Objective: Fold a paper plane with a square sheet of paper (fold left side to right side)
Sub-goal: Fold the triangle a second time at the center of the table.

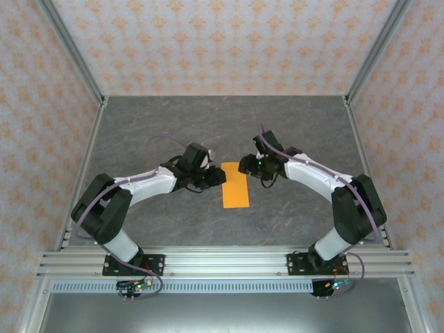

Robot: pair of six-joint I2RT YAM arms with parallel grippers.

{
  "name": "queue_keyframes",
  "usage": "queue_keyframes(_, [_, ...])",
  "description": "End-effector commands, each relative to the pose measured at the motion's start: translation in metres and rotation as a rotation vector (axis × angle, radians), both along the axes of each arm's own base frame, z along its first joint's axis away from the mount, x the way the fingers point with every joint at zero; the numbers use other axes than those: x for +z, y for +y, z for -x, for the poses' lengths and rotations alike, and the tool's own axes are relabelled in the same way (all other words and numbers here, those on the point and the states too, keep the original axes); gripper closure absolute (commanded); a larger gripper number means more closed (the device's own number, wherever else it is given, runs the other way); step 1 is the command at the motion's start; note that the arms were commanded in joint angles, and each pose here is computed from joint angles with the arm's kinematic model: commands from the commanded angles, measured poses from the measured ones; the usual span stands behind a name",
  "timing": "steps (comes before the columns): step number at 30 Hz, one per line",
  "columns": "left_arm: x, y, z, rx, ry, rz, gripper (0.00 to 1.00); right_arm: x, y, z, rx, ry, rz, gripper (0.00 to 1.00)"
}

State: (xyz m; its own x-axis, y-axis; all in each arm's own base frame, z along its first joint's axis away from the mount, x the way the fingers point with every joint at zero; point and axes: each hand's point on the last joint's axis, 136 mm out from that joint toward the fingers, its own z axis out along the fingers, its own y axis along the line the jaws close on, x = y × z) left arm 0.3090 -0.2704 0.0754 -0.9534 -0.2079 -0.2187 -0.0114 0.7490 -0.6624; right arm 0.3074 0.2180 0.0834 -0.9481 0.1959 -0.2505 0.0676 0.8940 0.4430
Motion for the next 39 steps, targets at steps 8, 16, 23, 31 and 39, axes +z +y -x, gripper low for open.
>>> queue_keyframes(8, [-0.022, -0.018, -0.043, 0.024, 0.015, -0.002, 0.74, -0.031, -0.006, 0.030, -0.019, 0.118, -0.025, 0.44])
queue_keyframes(16, [-0.044, -0.008, -0.044, 0.044, 0.038, -0.086, 0.76, -0.033, -0.001, 0.030, -0.008, 0.133, -0.046, 0.45])
queue_keyframes(23, [-0.055, -0.002, -0.037, 0.046, 0.053, -0.106, 0.75, -0.035, 0.006, 0.032, 0.001, 0.159, -0.068, 0.44])
queue_keyframes(31, [-0.067, 0.003, -0.030, 0.045, 0.072, -0.122, 0.77, -0.044, 0.005, 0.041, 0.004, 0.204, -0.046, 0.45])
queue_keyframes(39, [-0.073, 0.007, -0.024, 0.051, 0.080, -0.126, 0.78, -0.044, 0.012, 0.046, 0.006, 0.236, -0.093, 0.45])
